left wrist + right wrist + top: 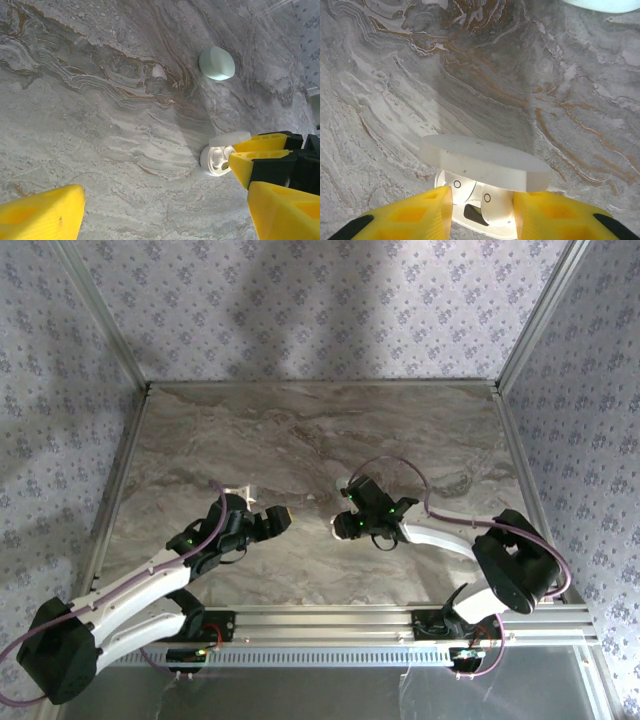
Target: Insert the wireless bluetooth earbuds into the charging case
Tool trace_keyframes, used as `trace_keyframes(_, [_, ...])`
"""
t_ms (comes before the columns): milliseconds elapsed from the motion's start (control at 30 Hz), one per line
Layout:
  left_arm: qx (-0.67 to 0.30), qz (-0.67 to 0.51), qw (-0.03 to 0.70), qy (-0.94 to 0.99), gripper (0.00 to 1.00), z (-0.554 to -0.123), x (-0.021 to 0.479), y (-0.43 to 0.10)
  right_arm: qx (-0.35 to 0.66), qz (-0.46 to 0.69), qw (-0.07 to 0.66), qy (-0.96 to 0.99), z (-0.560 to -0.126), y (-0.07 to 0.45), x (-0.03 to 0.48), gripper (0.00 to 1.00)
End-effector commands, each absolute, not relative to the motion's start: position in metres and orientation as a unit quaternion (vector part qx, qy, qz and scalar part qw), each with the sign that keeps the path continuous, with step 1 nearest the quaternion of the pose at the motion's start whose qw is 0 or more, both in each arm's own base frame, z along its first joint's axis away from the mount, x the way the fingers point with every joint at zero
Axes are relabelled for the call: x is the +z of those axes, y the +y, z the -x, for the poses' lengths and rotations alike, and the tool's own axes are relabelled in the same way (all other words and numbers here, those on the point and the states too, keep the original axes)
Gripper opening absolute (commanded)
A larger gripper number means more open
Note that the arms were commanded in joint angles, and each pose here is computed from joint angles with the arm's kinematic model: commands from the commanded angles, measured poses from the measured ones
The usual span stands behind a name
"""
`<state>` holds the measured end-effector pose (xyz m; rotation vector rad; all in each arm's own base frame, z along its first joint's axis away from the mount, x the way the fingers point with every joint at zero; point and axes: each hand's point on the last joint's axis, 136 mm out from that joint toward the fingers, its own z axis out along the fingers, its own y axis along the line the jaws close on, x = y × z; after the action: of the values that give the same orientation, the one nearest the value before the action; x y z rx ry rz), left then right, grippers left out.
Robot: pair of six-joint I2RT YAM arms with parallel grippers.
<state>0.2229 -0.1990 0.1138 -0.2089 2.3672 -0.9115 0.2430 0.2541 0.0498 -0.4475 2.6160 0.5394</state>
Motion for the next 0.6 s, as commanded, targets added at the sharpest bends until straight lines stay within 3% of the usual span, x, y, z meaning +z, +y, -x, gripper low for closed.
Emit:
trace_keyframes(0, [-0.347, 0.072, 0.310, 0.882, 0.85, -0.226, 0.127, -0.201, 0.188, 0.163, 0.228, 0.941, -0.246, 0.254, 0.064, 0.39])
trace_keyframes(567, [-0.358, 0.048, 0.293, 0.885, 0.84, -0.226, 0.124, -0.219, 0.199, 0.136, 0.261, 0.935, -0.249, 0.241, 0.098, 0.29])
